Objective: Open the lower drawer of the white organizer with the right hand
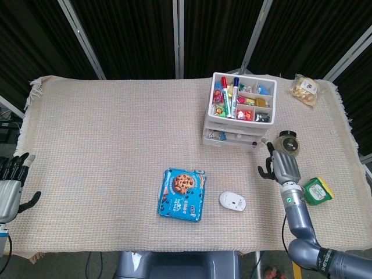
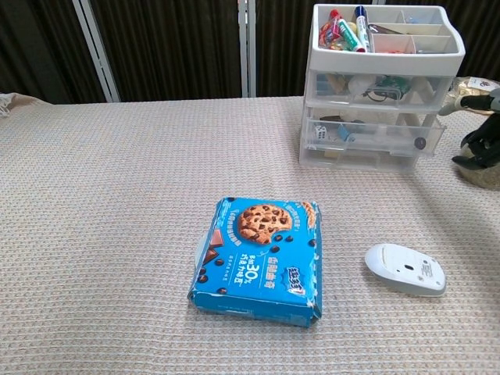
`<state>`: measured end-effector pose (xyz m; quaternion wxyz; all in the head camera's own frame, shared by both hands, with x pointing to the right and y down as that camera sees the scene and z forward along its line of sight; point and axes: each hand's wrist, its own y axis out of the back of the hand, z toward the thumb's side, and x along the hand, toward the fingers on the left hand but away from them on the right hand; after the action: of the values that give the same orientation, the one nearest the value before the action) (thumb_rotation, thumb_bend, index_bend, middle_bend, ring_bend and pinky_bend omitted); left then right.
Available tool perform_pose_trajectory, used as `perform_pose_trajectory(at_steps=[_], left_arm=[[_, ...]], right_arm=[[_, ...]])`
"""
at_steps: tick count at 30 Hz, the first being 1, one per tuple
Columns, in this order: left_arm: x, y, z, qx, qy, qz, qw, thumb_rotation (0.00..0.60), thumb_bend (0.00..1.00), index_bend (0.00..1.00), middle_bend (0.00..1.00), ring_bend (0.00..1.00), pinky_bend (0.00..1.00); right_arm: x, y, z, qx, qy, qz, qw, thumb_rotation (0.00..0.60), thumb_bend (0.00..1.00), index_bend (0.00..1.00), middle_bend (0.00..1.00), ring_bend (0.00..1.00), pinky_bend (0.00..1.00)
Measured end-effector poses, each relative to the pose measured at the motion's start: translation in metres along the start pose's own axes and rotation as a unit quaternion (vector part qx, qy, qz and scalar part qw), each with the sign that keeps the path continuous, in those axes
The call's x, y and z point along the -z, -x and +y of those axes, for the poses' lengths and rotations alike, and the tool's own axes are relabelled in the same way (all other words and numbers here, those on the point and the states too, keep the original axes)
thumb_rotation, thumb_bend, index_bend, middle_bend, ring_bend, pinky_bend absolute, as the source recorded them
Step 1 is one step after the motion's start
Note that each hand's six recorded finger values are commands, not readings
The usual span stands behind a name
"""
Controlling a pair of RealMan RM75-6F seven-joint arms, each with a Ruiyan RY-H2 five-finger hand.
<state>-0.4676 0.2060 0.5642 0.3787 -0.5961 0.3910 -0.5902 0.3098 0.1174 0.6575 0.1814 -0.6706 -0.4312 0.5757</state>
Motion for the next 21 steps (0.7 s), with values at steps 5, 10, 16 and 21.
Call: perform_pose_trajectory(at_steps=[5,10,16,21], left_arm=[[0.0,0.0,0.0,0.0,0.0,0.001,1.0,0.6,0.32,0.03,0.0,0.0,0.0],[0.0,0.0,0.0,-0.001,0.0,0.001,1.0,0.6,0.32,0.03,0.0,0.0,0.0],[0.0,0.0,0.0,0.0,0.0,0.001,1.0,0.6,0.32,0.03,0.0,0.0,0.0],[0.0,0.0,0.0,0.0,0.001,0.001,1.0,0.6,0.32,0.03,0.0,0.0,0.0]], right_arm=[[0.0,0.005,-0.004,-0.006,0.006,-0.004,1.0,0.6,0.32,0.22,0.82,0.87,0.66],[-0.001,0.011,-0.006,-0.007,0.013,-0.007,0.9999,0.6,0.32,0.22,0.82,0.87,0.66],[-0.005,0.017,-0.011,-0.005,0.015,-0.005,0.9999,0.6,0.32,0.22,0.82,0.87,0.66],[-0.008,0.021,-0.015,-0.006,0.017,-0.006,0.9998,0.6,0.33,0.29,0.83,0.87,0.66]])
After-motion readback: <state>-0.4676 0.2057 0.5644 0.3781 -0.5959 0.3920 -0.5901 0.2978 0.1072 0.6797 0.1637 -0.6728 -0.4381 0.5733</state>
